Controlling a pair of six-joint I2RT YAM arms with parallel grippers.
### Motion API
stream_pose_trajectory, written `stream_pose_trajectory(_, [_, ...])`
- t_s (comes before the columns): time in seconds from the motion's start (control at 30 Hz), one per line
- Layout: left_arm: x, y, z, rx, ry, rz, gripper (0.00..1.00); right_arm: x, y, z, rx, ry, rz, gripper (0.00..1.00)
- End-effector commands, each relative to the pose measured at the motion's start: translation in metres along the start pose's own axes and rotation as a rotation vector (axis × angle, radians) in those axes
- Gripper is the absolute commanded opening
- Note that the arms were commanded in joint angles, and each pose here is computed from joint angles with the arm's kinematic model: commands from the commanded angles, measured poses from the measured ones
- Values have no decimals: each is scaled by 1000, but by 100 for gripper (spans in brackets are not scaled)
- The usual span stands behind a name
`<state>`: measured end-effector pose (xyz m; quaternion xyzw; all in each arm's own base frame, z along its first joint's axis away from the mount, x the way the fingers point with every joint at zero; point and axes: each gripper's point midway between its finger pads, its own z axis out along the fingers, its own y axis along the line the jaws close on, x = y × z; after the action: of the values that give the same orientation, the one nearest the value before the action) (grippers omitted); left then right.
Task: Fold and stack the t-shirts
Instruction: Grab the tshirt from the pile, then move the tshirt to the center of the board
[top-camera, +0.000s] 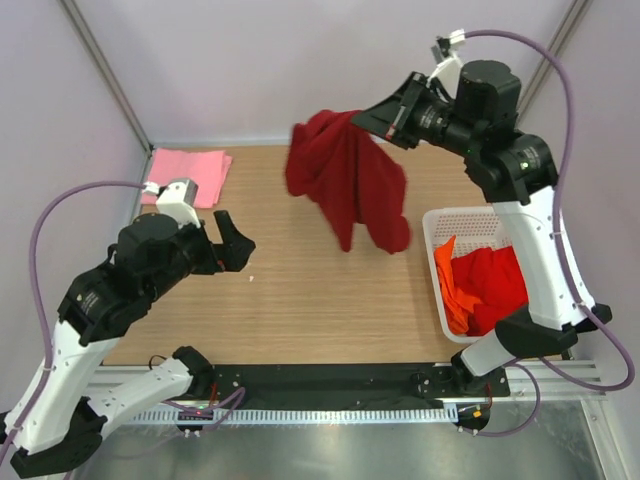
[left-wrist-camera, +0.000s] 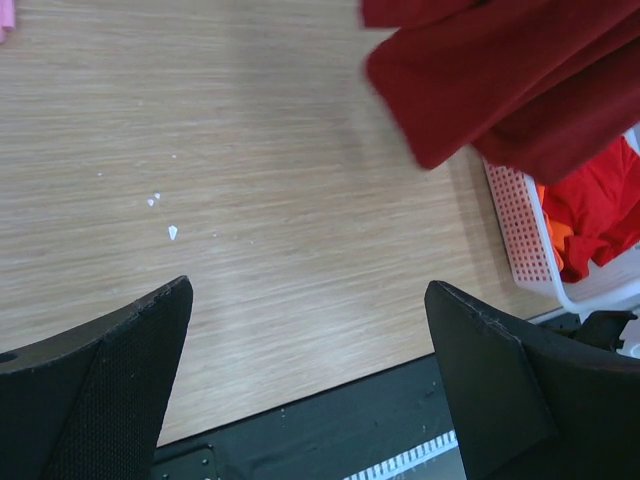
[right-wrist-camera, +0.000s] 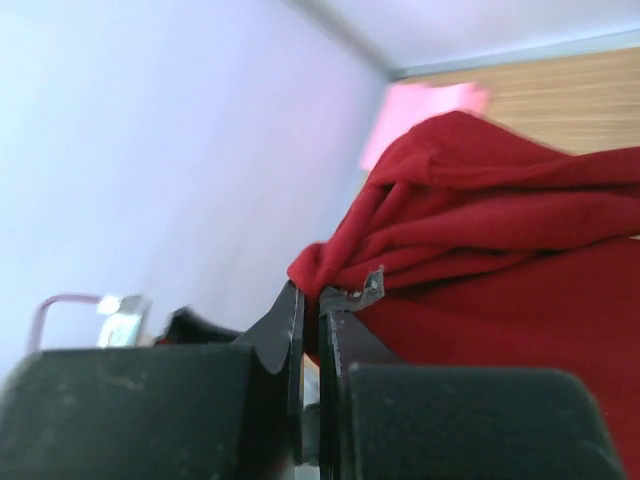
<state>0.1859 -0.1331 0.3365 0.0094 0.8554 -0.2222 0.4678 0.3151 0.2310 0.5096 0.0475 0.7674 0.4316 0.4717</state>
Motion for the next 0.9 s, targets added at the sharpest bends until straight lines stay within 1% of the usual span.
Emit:
stream_pose_trajectory(0.0, [-24,10,-16,-59,-101,-32,100,5,82,-4,-420,67,72,1])
stream_pose_trajectory(0.07, [-22,18,-21,-91,-93,-21,100,32,62,14,-395,160,97,2])
stream_pose_trajectory(0.13, [-25,23,-24,-119,-100,-13,100,64,25,29,-288,246,101,2])
stream_pose_trajectory(0.2, [-21,28,-27,-143,-81,-6,100,90,-13,35,-171,304,92,7])
stream_pose_trajectory(0.23, [-19,29,-27,-147,-72,-5,100,118,-47,42,-70,362,108,11])
stream_pose_trajectory(0.3, [-12,30,-24,-152,-40,2,100,150,-100,34,129,413,115,28])
stream_pose_trajectory(0.33, [-7,31,-21,-156,-22,7,100,179,-138,30,238,490,93,34])
stream_pose_trajectory(0.37, [-2,32,-19,-163,-1,11,100,201,-168,11,374,574,98,42])
stream_pose_trajectory(0.4, [3,33,-16,-169,21,14,100,218,-204,-1,514,599,65,47])
stream_pose_trajectory(0.47, [14,35,-7,-190,74,16,100,235,-228,-19,604,655,32,55])
stream_pose_trajectory(0.5, [18,36,-4,-199,90,8,100,243,-235,-25,611,677,26,62])
stream_pose_trajectory(0.53, [22,34,1,-200,114,9,100,246,-235,-26,593,689,14,65])
stream_pose_trajectory(0.6, [24,32,8,-196,122,4,100,249,-229,-15,537,689,9,74])
stream_pose_trajectory(0.63, [25,31,10,-192,125,2,100,252,-222,-9,492,698,7,76])
stream_pose_trajectory(0.67, [26,30,14,-190,133,2,100,250,-214,5,446,670,-7,77])
stream_pose_trajectory(0.7, [26,28,16,-184,132,-1,100,261,-209,17,431,690,-22,78])
stream_pose_trajectory(0.77, [26,26,21,-184,135,-9,100,270,-202,41,401,692,-46,79])
stream_pose_trajectory(0.8, [25,25,22,-184,133,-13,100,267,-187,54,370,686,-68,79])
stream_pose_trajectory(0.83, [25,25,23,-187,136,-20,100,293,-188,70,386,753,-95,79])
stream_pose_trajectory(0.87, [23,25,22,-190,126,-27,99,301,-180,79,374,773,-114,79])
